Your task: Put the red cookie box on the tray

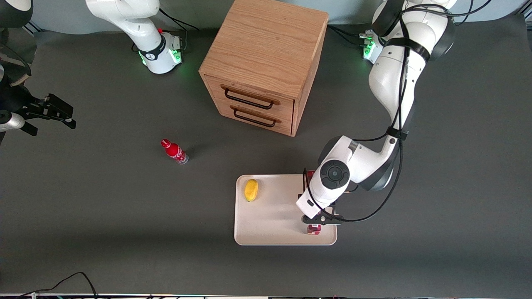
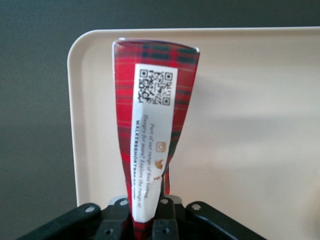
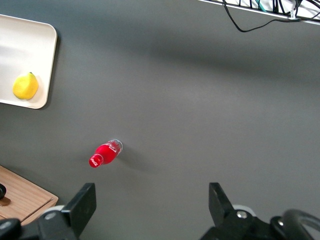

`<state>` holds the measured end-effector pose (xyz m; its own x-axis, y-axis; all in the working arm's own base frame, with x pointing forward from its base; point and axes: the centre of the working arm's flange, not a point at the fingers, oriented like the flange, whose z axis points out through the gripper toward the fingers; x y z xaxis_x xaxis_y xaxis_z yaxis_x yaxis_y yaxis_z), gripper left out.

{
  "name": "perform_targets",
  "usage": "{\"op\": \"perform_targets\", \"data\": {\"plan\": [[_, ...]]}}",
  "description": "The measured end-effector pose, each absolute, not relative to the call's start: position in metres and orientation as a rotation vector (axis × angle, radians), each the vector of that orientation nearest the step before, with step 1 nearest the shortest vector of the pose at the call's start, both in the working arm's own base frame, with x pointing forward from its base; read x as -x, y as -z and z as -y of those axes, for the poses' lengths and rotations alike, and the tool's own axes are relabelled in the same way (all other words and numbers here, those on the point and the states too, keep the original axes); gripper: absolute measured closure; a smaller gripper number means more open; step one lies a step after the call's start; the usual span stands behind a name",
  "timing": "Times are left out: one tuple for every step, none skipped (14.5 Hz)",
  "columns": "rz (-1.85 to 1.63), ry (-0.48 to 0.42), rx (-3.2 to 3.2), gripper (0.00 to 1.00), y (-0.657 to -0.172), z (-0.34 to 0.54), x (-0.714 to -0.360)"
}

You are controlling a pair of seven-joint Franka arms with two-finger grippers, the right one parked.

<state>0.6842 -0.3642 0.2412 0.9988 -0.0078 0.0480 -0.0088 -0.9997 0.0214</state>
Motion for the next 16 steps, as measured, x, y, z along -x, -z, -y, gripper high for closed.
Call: {"op": "perform_targets", "data": {"plan": [[0.014,-0.081,-3.119,0.88,-0.240,0.364,-0.685],[0.015,-0.087,-3.117,0.88,-0.240,0.365,-0.685],[0.016,-0.090,-3.117,0.88,-0.240,0.365,-0.685],[0.016,-0.091,-3.117,0.85,-0.240,0.365,-0.685],[0.016,-0.093,-3.118,0.85,-0.240,0.364,-0.685],[0.016,-0.097,-3.119,0.76,-0.240,0.364,-0.686],[0.018,-0.103,-3.121,0.66,-0.239,0.363,-0.686],[0.024,-0.111,-3.125,0.59,-0.239,0.363,-0.687],[0.031,-0.122,-3.132,0.44,-0.239,0.363,-0.687],[0.033,-0.131,-3.136,0.35,-0.240,0.362,-0.688],[0.027,-0.142,-3.137,0.25,-0.244,0.359,-0.691],[0.015,-0.150,-3.139,0.13,-0.251,0.355,-0.694],[-0.005,-0.143,-3.151,0.04,-0.265,0.346,-0.698],[-0.032,-0.129,-3.166,0.00,-0.286,0.332,-0.702],[-0.051,-0.113,-3.179,0.00,-0.313,0.314,-0.706],[-0.053,-0.093,-3.183,0.00,-0.344,0.293,-0.709]]}}
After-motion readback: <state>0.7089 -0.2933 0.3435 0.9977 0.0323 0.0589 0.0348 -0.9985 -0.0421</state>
